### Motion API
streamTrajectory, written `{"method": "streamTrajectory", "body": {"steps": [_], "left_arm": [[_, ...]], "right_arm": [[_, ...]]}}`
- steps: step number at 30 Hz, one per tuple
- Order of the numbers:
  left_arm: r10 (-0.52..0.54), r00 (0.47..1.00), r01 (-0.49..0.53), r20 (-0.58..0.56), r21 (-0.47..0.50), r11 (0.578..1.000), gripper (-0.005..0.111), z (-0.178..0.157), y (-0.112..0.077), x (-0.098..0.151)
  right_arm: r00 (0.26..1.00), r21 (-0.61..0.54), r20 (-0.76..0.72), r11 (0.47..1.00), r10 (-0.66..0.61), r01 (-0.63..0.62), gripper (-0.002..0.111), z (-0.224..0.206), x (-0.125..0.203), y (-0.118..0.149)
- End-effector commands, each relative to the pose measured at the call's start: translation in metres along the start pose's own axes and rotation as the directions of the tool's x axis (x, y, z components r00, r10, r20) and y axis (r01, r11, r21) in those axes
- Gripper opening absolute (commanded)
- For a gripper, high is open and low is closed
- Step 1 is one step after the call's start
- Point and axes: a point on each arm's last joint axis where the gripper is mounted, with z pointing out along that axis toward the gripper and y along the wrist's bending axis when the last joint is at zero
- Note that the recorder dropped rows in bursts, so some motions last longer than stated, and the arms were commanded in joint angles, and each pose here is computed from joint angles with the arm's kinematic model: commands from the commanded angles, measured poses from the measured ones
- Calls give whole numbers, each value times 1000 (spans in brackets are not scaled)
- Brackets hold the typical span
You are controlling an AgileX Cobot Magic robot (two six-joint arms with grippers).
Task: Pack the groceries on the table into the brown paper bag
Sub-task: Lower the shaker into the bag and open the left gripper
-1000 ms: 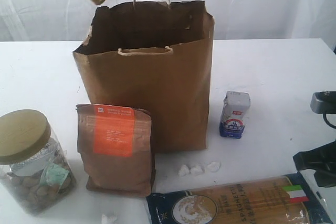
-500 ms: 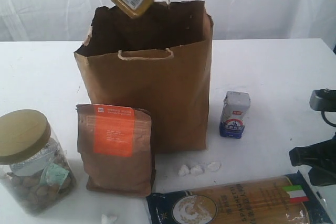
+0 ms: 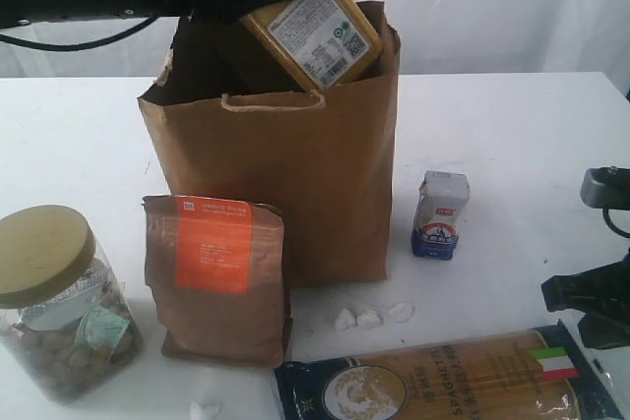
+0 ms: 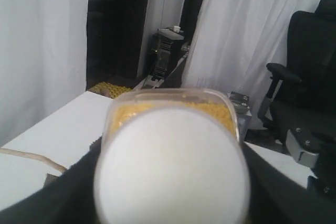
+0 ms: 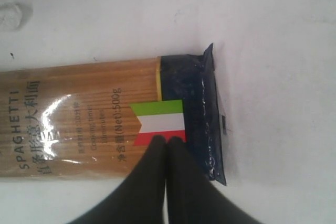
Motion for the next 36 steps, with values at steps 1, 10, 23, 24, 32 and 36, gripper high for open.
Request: {"method": "streamTrajectory", "body": {"steps": [1,10,23,24,32,36], "left_arm": [[53,996,-50,65,-53,997,0,9,-5,-10],[36,999,-36,33,-13,999,0,30,-12,5],[61,997,-64,-49,-56,996,33,32,-4,17],[65,997,-68,-52,-48,997,40,32,-5,18],[35,995,-29,-89,68,997,64,31,-16,21],[85,967,-57,-239,119,991,68,29,-19,36]], "right_arm": [[1000,-2,-4,1000,13,-13,0,-1,2,-1],[1000,-2,-4,1000,13,-13,0,-1,2,-1],[1000,-7,-8,1000,17,-17,0,-1,3,-1],[1000,-7,-6,1000,18,-18,0,-1,3,-1],[1000,-7,-4,1000,18,-18,0,-1,3,-1],[1000,-7,-6,1000,18,-18,0,-1,3,-1]]}}
